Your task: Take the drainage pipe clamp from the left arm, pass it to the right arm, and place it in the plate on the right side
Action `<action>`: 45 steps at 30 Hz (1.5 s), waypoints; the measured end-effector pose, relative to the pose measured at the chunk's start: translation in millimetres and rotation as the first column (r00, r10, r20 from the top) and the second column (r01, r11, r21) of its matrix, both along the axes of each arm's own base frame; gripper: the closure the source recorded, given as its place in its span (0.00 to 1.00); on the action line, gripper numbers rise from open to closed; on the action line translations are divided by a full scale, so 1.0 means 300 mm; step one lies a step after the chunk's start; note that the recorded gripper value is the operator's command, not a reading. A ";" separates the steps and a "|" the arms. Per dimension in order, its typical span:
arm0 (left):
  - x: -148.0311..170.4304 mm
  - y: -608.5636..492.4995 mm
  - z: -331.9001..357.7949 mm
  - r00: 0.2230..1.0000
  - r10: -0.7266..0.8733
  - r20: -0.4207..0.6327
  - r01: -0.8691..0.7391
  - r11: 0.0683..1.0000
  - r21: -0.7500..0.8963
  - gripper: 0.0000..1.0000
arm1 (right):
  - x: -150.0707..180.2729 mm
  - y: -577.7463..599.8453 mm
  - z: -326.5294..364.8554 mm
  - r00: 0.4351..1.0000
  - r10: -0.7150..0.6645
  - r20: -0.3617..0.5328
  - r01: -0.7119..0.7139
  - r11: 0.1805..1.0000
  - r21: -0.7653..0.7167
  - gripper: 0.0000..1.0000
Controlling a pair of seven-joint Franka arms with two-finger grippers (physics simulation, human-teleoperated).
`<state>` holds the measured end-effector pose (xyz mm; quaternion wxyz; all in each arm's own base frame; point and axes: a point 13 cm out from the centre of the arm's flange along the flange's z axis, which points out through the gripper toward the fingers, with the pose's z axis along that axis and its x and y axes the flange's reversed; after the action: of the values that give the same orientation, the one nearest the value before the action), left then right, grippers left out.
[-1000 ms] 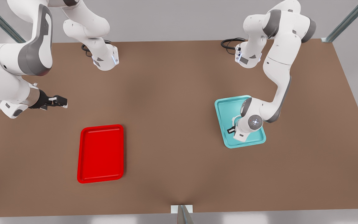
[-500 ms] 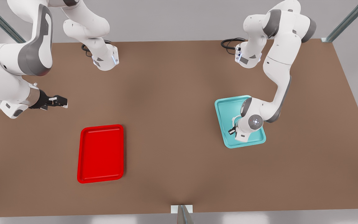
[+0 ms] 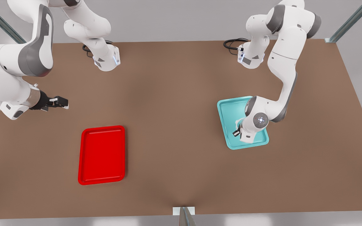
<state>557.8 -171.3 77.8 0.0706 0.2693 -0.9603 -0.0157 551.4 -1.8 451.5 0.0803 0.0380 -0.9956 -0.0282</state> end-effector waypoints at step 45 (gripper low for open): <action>0.280 -1.173 0.531 0.710 0.696 -0.109 -0.694 0.662 -0.283 0.79 | 0.124 1.603 -0.822 0.958 0.049 0.284 -0.150 0.926 0.347 0.00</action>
<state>641.7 -523.3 237.1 0.1075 0.6007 -0.7756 0.1611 588.7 479.2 204.9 -0.0631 0.1065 -0.9714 -0.2029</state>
